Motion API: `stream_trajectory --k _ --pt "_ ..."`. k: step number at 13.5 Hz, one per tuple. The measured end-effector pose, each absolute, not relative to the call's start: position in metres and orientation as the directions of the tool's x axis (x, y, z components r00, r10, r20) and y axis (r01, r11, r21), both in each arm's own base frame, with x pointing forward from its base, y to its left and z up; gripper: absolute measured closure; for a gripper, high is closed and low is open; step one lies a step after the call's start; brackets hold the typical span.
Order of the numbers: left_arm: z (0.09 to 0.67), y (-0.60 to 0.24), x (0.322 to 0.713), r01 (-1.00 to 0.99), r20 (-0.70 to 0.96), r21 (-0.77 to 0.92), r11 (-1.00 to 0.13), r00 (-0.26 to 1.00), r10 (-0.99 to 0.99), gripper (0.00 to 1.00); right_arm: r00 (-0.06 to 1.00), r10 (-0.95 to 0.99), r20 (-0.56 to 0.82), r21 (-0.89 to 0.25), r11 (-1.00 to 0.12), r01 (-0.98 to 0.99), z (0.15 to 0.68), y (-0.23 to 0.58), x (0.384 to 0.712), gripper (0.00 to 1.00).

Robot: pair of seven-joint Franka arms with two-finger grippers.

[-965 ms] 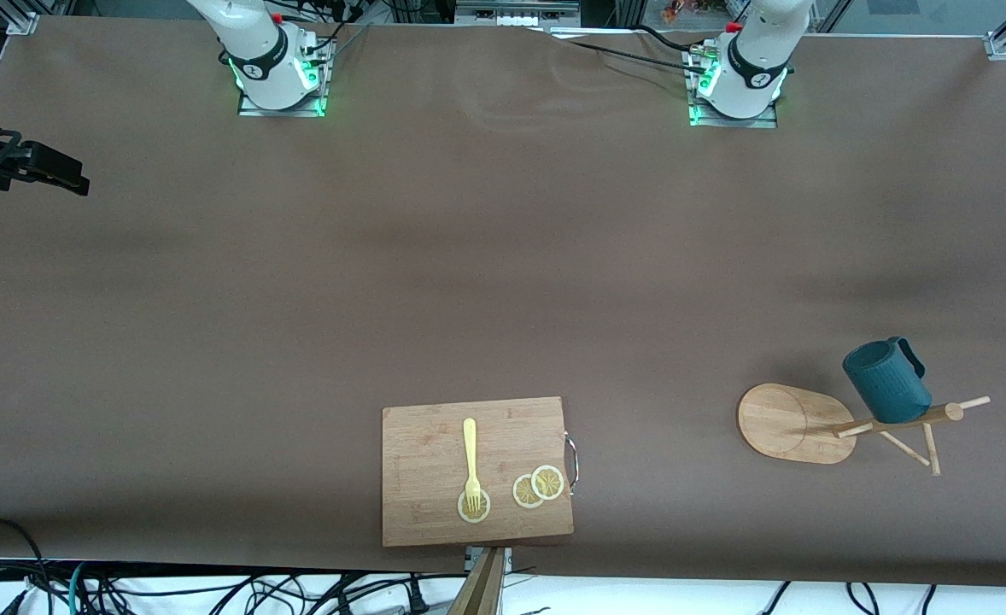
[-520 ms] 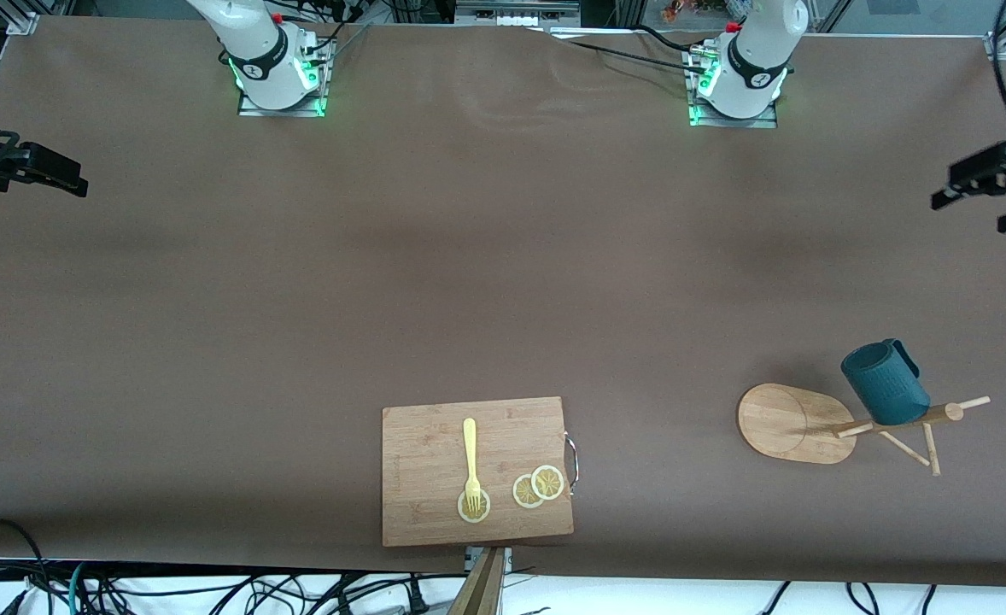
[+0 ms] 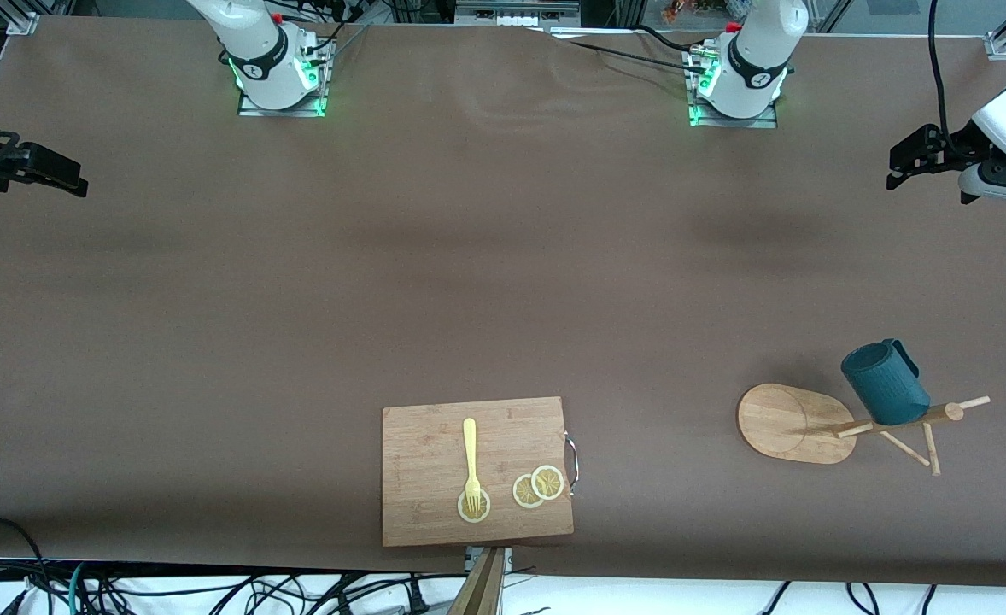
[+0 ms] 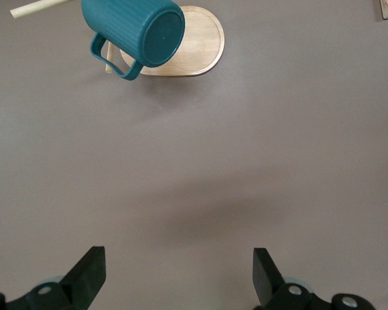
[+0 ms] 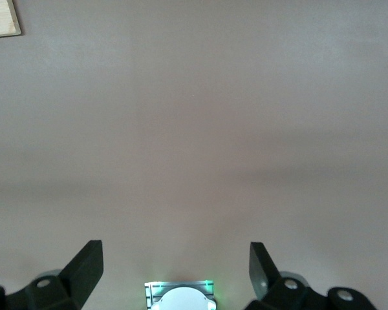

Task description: Pass cup and hang on rack

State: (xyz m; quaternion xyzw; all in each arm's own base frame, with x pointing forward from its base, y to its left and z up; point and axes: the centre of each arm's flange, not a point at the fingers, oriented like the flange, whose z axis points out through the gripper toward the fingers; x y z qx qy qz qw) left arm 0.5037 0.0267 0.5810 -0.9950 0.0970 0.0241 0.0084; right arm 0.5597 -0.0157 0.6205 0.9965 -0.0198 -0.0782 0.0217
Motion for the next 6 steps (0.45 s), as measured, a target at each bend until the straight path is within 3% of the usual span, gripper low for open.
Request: stream_trajectory --k 6 --pt "0.5818 0.0269 0.5042 -0.193 -0.043 -0.014 -0.981 0.980 -0.192 0.00 0.987 -0.039 -0.155 0.046 -0.998 -0.032 0.6201 -0.0160 0.5600 0.00"
